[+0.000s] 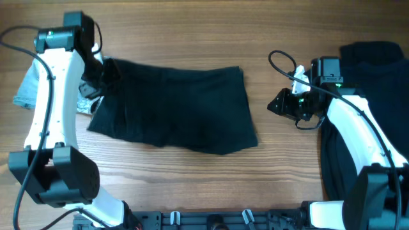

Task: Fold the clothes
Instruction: 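Grasp the black shorts' left end with the left gripper and fold rightward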

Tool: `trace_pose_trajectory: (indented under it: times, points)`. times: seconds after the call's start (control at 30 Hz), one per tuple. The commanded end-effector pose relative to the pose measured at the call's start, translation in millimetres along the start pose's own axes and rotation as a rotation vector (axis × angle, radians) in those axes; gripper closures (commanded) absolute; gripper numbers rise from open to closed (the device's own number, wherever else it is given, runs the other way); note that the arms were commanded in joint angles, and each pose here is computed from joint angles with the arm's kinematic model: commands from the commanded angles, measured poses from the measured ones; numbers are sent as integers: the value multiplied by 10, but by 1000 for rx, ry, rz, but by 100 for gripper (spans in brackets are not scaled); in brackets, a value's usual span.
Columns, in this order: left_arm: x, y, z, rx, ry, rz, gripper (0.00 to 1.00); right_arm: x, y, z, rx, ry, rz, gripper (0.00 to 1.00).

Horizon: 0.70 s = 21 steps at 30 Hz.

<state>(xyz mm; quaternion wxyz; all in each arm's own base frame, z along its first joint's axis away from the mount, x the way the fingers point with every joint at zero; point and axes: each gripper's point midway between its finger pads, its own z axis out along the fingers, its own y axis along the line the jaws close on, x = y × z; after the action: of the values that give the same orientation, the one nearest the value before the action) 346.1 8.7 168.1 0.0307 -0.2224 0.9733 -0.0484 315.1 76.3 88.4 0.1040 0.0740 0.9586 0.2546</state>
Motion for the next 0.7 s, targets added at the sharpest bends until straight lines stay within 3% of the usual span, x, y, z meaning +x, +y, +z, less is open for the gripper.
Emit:
trace_pose_trajectory:
  times: [0.0,0.23,0.33,0.43,0.5,0.67]
  points:
    - [-4,-508,-187,145,-50,6,96,-51,100,-74,-27,-28,-7,68]
    - [152,-1206,-180,228,-97,22,96,44,-100,3,63,16,7,68]
    - [224,-1324,-149,232,-90,46,96,146,83,132,-35,79,-150,69]
    - [307,-1509,-145,278,-75,81,96,248,210,349,-47,137,-195,71]
    - [417,-1646,-132,280,-76,120,96,331,151,575,-14,197,-160,78]
    - [474,-1731,-126,272,-90,117,96,644,-150,1035,26,382,-77,83]
